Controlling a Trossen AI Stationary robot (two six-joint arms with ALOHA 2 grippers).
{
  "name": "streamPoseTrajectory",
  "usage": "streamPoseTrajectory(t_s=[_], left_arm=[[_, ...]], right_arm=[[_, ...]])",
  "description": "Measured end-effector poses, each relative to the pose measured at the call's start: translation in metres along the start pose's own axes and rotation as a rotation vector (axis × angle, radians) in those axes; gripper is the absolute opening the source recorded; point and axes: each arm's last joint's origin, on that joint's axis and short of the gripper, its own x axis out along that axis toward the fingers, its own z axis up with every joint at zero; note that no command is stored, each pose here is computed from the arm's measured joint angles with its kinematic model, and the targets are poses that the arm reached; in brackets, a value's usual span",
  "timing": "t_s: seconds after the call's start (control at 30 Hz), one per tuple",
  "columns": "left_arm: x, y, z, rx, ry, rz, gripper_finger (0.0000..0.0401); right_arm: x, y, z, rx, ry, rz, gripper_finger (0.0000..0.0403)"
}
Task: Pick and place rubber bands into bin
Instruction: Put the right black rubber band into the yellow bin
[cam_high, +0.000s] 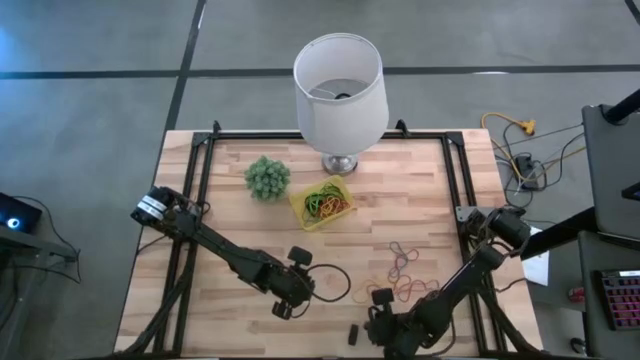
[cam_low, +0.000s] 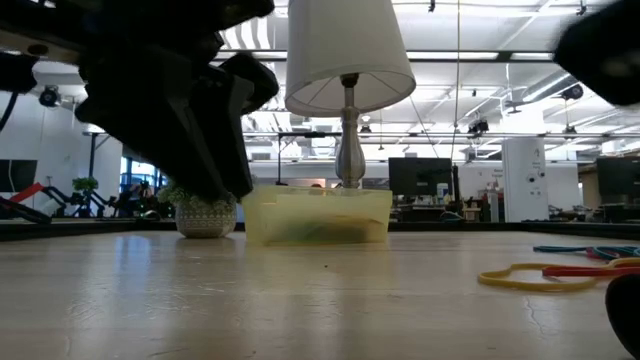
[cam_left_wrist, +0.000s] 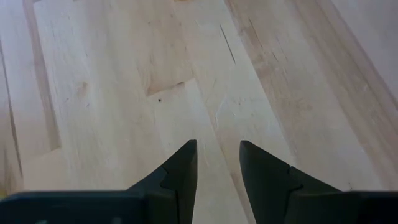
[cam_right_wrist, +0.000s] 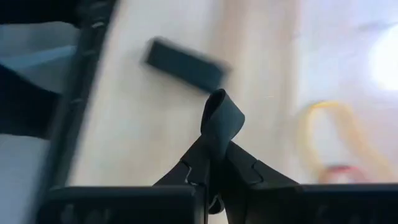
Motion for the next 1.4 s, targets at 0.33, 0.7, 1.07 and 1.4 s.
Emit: streamPoseTrajectory(t_s=[0.33, 0.7, 1.07, 1.4], left_arm=[[-0.037, 0.001, -0.005, -0.063, 0.042, 0.078, 0.0105], [-0.088, -0.026, -0.017, -0.071, -0.022, 0.272, 0.0105], [-0.091, -0.043, -0.029, -0.062, -0.043, 0.319, 0.0105], [-0.082, -0.042, -0.043, -0.162, -0.022, 0.333, 0.0105]], right_arm=[[-0.043, -0.06, 0.044, -0.182, -0.106, -0.33, 0.0013], [-0.032, -0.191, 0.082, -0.111, -0.028, -0.576, 0.0013], [-0.022, -0.312, 0.095, 0.055, -0.089, -0.447, 0.0013], [-0.009, -0.354, 0.088, 0.119, -0.139, -0.259, 0.0022]])
